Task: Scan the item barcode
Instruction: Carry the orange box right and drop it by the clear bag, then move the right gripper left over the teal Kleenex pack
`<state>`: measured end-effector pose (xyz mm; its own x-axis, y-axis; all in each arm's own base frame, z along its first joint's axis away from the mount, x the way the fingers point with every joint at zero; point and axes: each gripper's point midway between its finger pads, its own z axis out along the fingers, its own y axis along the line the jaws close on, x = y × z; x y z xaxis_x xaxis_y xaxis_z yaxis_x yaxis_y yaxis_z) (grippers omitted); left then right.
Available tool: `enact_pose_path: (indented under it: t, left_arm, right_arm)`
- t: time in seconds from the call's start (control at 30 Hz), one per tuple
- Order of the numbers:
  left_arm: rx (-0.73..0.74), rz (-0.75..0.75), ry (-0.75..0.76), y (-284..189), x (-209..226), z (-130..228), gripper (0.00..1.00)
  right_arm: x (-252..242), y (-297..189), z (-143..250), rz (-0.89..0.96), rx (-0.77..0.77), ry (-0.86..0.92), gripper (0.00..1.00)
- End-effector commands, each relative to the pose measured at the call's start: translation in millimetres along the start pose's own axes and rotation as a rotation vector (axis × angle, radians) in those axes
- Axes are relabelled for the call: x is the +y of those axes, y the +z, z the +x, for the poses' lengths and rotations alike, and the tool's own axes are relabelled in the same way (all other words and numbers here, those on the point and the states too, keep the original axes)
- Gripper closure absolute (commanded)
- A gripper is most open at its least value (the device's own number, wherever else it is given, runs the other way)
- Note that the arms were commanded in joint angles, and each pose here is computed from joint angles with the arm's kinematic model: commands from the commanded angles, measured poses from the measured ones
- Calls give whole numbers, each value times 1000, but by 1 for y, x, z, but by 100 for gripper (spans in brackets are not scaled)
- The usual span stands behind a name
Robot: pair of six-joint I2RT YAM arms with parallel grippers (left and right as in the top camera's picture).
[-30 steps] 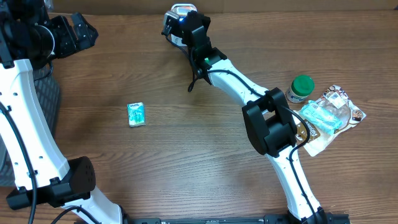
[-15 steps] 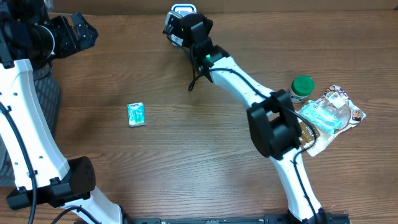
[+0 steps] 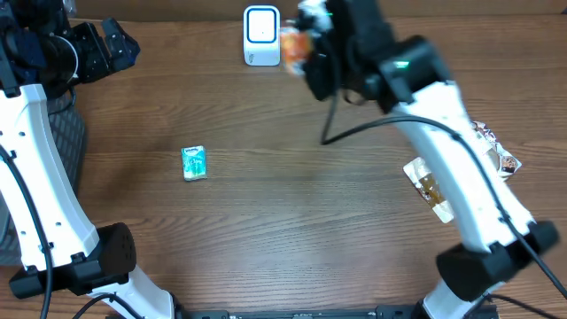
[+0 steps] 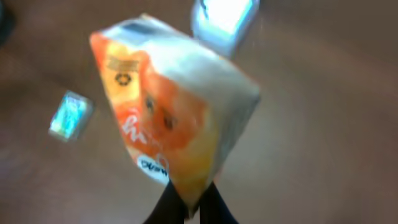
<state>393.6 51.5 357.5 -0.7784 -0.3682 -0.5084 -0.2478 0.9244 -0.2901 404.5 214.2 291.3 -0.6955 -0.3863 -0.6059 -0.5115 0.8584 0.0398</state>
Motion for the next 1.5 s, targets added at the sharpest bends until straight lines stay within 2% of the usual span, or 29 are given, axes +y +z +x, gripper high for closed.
enact_pose_path:
  t: [0.0, 0.23, 0.43, 0.6, 0.77, 0.87, 1.07, 1.17, 1.33, 1.47]
  left_arm:
    - [-19, 2, -5, -7, -2, -1, 0]
    - [-19, 2, -5, -7, -2, -1, 0]
    - [-19, 2, -5, -7, -2, -1, 1]
    - [-19, 2, -5, -7, -2, -1, 0]
    - [-19, 2, -5, -7, -2, -1, 1]
    - [-19, 2, -5, -7, -2, -1, 0]
    - [-19, 2, -6, -7, -2, -1, 0]
    - [-19, 2, -5, -7, -2, -1, 1]
    - [-19, 2, -5, -7, -2, -1, 0]
    - [-19, 2, -5, -7, -2, -1, 0]
  right_arm:
    - [-39, -29, 36, 24, 97, 367, 96]
    - [-142, -59, 124, 206, 302, 873, 96]
    - [-198, -65, 197, 275, 410, 1136, 96]
    - [-211, -44, 242, 265, 480, 1218, 96]
    - [-210, -10, 273, 257, 512, 1223, 95]
    - [-208, 3, 285, 252, 522, 1227, 85]
    - [-208, 9, 285, 236, 506, 1221, 65]
    - [-202, 6, 268, 157, 478, 1191, 61]
    - [-180, -4, 219, -4, 411, 1084, 58]
    - [-136, 12, 172, -113, 370, 911, 54]
